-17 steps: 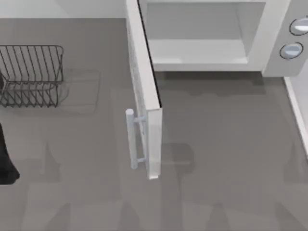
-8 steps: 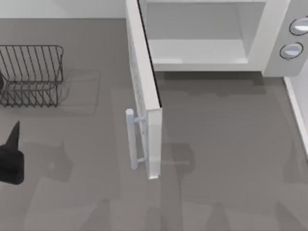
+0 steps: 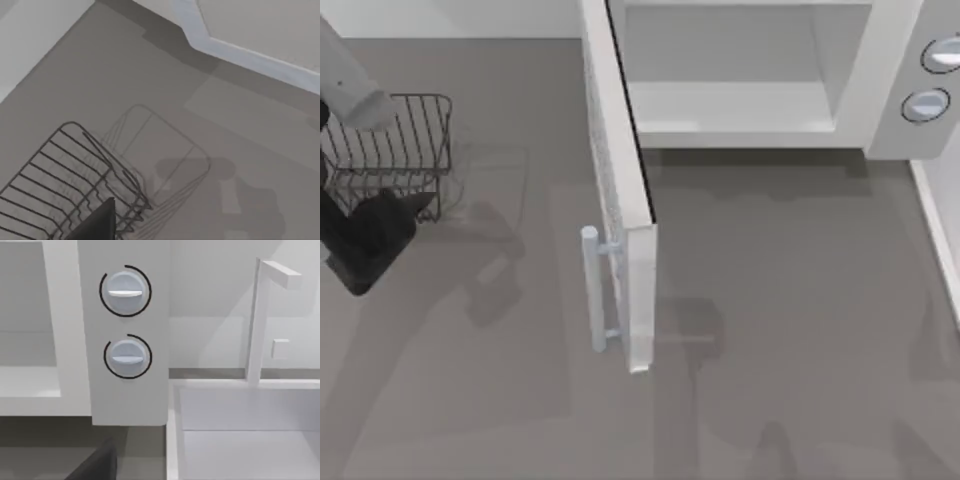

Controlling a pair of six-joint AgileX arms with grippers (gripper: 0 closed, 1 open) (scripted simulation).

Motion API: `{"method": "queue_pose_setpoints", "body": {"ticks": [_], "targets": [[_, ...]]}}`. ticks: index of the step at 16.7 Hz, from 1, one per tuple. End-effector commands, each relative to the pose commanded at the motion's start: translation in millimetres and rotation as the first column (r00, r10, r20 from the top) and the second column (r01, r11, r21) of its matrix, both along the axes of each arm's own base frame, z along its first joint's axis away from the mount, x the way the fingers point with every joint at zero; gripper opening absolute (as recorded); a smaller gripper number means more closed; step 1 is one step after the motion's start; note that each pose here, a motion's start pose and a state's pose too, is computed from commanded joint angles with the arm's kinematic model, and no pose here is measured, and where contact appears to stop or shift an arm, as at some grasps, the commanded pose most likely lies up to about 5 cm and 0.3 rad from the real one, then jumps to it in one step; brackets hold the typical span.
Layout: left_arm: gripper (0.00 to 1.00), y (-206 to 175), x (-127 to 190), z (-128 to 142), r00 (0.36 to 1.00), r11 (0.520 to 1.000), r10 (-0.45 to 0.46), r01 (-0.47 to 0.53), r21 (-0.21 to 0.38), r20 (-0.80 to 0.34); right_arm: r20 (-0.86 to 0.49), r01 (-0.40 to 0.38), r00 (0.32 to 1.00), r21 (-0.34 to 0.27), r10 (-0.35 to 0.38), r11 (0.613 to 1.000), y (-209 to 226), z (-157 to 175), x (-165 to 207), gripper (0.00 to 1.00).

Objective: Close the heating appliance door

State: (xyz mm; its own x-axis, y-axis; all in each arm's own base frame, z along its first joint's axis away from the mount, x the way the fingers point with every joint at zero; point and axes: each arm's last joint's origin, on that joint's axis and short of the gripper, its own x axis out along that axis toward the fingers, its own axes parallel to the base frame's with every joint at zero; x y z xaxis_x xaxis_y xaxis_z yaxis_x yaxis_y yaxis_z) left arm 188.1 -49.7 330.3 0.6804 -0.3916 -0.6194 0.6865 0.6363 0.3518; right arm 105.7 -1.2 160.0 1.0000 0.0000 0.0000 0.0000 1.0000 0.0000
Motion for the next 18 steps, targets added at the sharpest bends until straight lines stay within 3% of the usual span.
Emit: {"method": "queue_pose_setpoints", "body": {"ticks": [4, 8, 13, 18], "targets": [[1.0, -34.0, 57.2, 35.4, 0.956, 0.967, -0.231, 0.246, 0.066, -0.182, 0.0, 0.0, 1.0, 0.0, 0.0, 1.0, 0.0, 0.0, 0.0, 1.0], [1.0, -66.9, 102.5, 45.5, 0.864, 0.909, -0.376, 0.414, 0.048, -0.336, 0.0, 0.0, 1.0, 0.0, 0.0, 1.0, 0.0, 0.0, 0.0, 1.0], [1.0, -87.7, 126.5, 45.9, 0.778, 0.867, -0.443, 0.498, 0.006, -0.446, 0.0, 0.0, 1.0, 0.0, 0.0, 1.0, 0.0, 0.0, 0.0, 1.0], [1.0, -89.2, 127.7, 46.2, 0.768, 0.863, -0.448, 0.504, 0.001, -0.457, 0.0, 0.0, 1.0, 0.0, 0.0, 1.0, 0.0, 0.0, 0.0, 1.0]]}}
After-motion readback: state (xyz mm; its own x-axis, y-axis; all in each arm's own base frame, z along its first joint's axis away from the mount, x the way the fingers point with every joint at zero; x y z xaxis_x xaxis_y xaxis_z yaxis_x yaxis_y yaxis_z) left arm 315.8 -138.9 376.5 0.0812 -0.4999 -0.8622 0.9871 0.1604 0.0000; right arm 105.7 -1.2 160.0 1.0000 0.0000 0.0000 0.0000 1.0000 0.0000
